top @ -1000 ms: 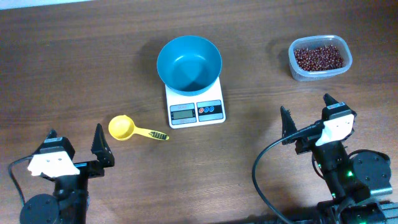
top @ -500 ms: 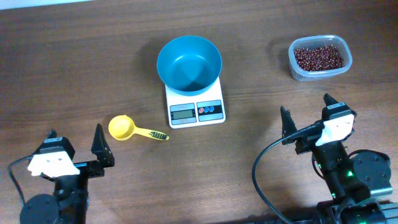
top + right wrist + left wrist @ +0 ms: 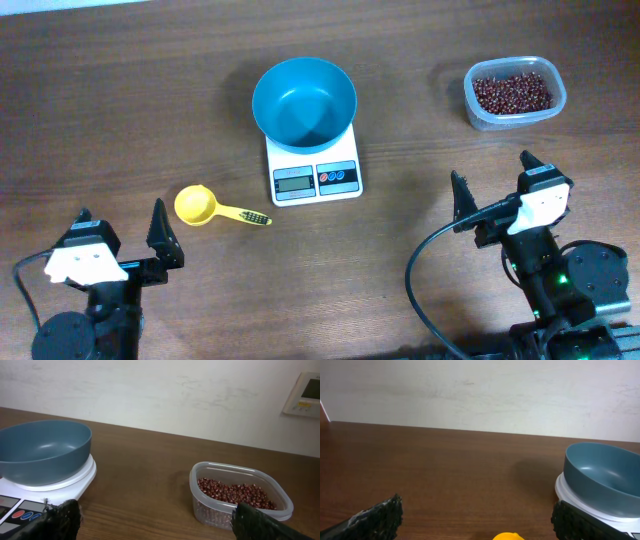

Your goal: Scoop item into bowl and weigh 50g on scale

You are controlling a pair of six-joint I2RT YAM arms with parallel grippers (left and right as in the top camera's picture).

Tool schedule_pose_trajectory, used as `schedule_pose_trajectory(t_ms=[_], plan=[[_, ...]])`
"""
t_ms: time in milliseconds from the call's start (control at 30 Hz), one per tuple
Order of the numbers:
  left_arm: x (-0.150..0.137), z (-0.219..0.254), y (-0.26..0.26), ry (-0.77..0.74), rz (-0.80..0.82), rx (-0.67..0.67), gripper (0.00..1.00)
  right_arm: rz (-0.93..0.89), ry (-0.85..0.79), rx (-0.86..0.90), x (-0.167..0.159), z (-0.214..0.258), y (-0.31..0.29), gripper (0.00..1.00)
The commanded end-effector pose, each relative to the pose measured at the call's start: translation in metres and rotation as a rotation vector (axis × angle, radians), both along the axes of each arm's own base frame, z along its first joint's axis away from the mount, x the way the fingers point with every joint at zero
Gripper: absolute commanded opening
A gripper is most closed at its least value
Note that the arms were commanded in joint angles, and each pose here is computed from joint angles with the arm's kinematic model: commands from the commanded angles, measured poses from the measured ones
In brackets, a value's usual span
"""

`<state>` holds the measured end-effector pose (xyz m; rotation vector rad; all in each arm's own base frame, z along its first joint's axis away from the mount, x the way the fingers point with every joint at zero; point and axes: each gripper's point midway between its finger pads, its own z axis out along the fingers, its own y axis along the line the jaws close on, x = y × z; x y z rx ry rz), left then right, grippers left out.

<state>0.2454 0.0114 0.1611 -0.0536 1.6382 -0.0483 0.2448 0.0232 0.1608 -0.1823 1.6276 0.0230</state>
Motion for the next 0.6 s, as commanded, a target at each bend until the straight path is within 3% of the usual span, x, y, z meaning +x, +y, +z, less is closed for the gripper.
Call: schedule_pose_trajectory(t_ms=[0,567], plan=[[-0.0001,-0.0005,-0.0035,-0.005,-0.017,-0.014,0.99,0.007,0.002,0.01,-0.0002,-0.0026,0.0022,0.99],[-0.0001,-0.0001,-0.0079,-0.006,-0.043,-0.015,0.99,0.007,0.002,0.01,-0.0002,-0.0026,0.0022,0.99]])
